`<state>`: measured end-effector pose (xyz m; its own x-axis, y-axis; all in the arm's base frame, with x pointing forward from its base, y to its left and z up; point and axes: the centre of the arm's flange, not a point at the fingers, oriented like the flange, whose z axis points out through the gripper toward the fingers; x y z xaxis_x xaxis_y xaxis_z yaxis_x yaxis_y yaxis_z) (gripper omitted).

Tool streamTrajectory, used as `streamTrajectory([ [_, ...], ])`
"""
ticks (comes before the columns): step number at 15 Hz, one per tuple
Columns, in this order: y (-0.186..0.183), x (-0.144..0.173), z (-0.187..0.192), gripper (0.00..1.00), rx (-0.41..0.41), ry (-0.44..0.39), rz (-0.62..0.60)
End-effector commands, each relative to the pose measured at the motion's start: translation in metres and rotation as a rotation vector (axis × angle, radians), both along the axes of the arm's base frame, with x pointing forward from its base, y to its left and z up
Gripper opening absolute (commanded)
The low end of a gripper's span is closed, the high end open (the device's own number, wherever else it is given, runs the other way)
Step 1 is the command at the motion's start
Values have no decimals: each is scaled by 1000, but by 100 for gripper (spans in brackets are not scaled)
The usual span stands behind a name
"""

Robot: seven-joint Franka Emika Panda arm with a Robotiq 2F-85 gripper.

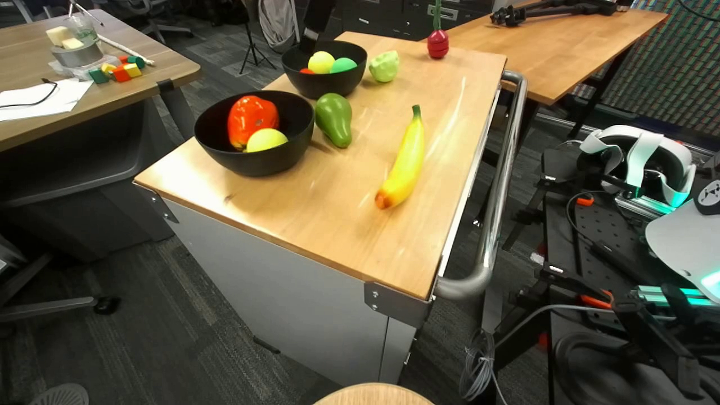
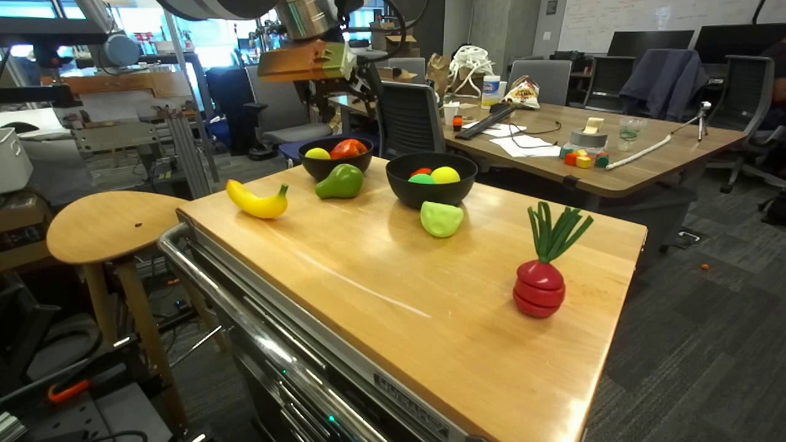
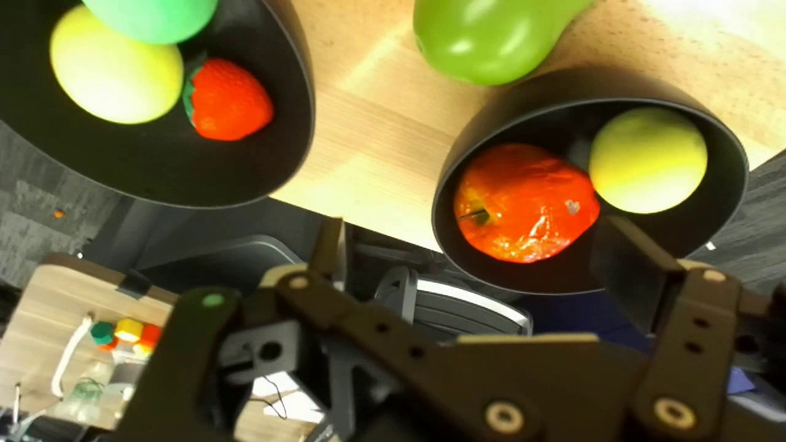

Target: Put the plush fruits in the two black bowls

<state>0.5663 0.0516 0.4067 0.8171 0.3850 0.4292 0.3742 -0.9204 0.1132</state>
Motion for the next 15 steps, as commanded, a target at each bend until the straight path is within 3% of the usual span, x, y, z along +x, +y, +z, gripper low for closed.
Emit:
streamTrajectory([
  [1, -18, -1, 29, 100, 43, 91, -121],
  [8, -39, -2, -10, 100, 102, 268, -405],
  [15, -29, 0, -48, 100, 114, 328, -466],
])
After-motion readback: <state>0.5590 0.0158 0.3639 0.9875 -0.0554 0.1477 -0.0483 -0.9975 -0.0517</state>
